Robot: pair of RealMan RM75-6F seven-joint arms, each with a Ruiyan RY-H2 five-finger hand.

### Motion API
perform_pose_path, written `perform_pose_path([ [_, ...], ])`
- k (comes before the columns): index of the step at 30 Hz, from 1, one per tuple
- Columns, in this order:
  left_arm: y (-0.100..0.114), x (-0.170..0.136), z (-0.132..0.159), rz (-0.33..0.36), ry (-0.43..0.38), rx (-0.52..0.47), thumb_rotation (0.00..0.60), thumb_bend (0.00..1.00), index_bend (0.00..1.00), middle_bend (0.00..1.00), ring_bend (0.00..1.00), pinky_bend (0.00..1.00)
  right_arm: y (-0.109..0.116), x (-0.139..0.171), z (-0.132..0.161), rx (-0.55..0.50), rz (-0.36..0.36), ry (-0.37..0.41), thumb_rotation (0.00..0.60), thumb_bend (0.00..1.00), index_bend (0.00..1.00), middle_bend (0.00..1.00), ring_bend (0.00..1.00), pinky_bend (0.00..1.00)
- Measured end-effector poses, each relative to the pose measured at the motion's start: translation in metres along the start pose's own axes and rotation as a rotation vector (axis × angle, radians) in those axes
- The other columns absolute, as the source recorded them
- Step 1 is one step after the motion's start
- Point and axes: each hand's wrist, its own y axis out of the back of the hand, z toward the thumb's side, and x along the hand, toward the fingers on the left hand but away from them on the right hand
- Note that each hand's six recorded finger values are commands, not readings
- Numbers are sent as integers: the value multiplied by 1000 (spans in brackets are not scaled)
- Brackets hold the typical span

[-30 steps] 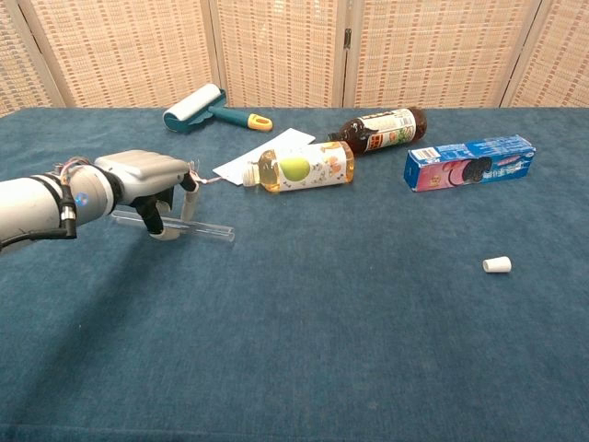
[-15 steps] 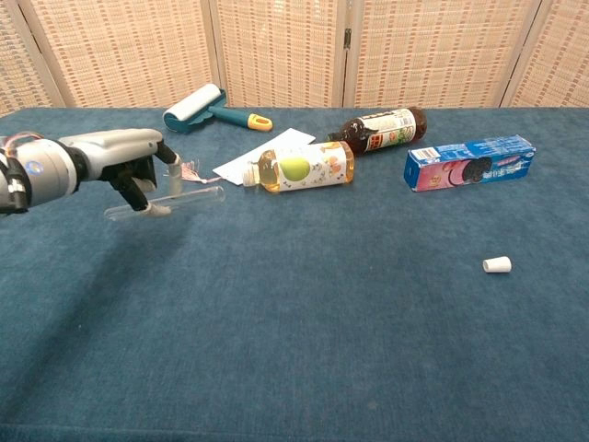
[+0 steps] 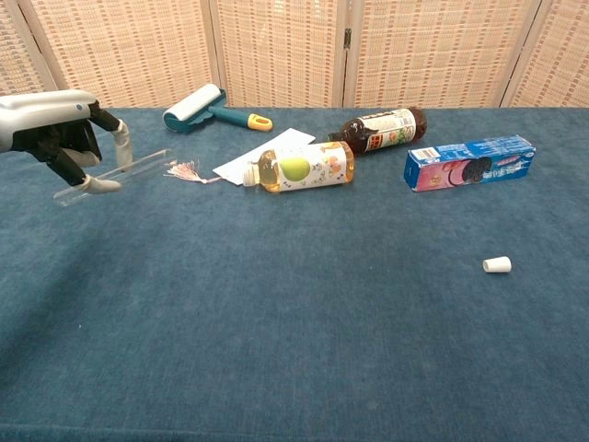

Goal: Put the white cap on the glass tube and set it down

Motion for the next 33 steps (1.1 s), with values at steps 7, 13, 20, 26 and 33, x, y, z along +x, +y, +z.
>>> perform_pose_path([
  [7,2,-11,1,6,-14,3,600,396,630,1000,1000,1000,-17,-24,19,16,52,36,600,203,196,591,649,718],
  [13,-1,-15,3,-5,-25,11,600,396,630,1000,1000,1000,-37,-32,25,67,132,45,600,264,299,838,894,896],
  [20,-8,-17,7,-22,-36,22,600,395,630,1000,1000,1000,-66,-37,27,72,274,47,600,716,360,1000,1000,1000],
  [26,-12,-17,10,-27,-42,25,600,396,630,1000,1000,1000,-94,-40,35,71,396,69,600,892,360,1000,1000,1000],
  [33,-17,-18,10,-37,-40,27,600,396,629,1000,1000,1000,-114,-51,45,69,446,85,600,913,360,1000,1000,1000],
])
